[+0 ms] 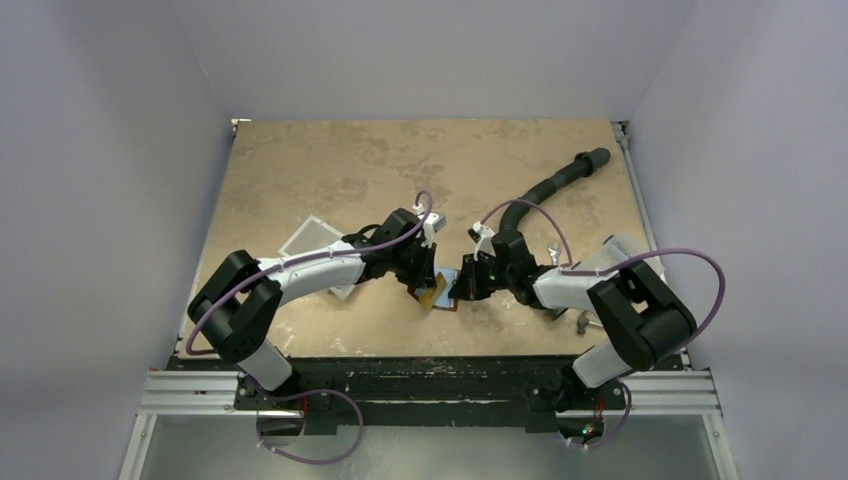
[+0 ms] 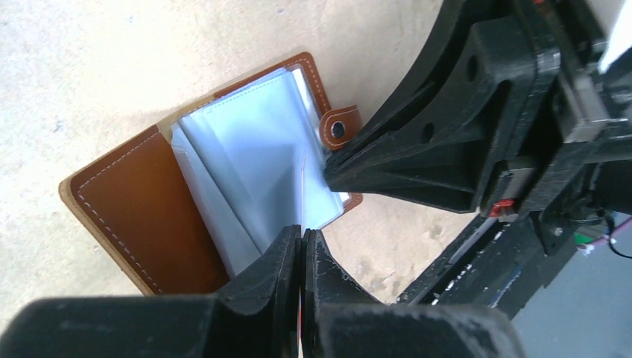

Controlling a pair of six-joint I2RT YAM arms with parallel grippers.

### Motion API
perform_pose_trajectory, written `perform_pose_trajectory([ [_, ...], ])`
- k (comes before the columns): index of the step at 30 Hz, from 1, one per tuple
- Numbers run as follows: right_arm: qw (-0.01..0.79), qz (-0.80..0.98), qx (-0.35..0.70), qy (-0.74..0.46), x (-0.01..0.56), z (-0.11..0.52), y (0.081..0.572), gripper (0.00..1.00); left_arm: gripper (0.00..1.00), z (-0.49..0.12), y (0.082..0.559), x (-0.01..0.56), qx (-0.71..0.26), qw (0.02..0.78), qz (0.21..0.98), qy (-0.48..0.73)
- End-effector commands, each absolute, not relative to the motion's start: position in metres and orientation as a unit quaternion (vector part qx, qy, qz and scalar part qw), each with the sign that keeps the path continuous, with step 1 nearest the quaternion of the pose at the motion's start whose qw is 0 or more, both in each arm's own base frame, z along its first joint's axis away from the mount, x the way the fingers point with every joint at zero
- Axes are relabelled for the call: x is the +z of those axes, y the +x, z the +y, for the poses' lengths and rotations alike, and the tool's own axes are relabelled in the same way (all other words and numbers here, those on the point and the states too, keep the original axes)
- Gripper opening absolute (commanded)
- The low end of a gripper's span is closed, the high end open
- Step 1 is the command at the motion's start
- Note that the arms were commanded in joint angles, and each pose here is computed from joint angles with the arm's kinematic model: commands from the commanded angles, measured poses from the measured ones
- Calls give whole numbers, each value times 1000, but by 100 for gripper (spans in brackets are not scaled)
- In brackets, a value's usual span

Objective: Put the credit cards into the card holder
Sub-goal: Insert the credit card into the card holder.

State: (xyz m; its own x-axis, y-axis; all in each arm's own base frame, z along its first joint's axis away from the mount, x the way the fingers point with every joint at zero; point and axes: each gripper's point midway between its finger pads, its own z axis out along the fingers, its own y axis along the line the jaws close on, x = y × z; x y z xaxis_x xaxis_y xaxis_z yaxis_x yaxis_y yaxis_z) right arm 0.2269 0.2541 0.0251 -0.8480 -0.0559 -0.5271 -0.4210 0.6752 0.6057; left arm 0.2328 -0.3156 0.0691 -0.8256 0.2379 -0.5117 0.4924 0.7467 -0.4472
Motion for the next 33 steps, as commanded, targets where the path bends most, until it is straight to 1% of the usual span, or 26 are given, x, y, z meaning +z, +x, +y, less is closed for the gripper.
perform_pose_trajectory([
  [1,271,866,387,-162,35,263,244,11,0,-311,250,74,-267,237,912,201],
  [5,267,868,386,-164,29,264,244,10,0,-303,255,73,-270,232,917,179],
  [11,266,872,378,-161,23,263,247,8,0,-278,272,85,-283,259,915,124],
  [16,280,860,389,-177,39,267,247,8,0,-275,273,83,-304,254,912,108],
  [18,294,847,404,-182,55,271,247,9,0,-277,273,81,-311,249,911,107],
  [21,304,840,410,-184,66,274,249,15,0,-282,272,78,-323,243,908,109],
  [23,295,834,426,-191,68,280,247,19,0,-285,271,77,-327,237,908,112],
  [25,276,829,447,-193,64,286,243,20,0,-284,270,77,-323,233,910,116],
  [29,260,838,444,-183,45,287,243,19,0,-275,270,75,-315,228,914,114],
  [33,251,855,419,-172,28,280,245,16,0,-267,270,74,-322,223,915,95],
])
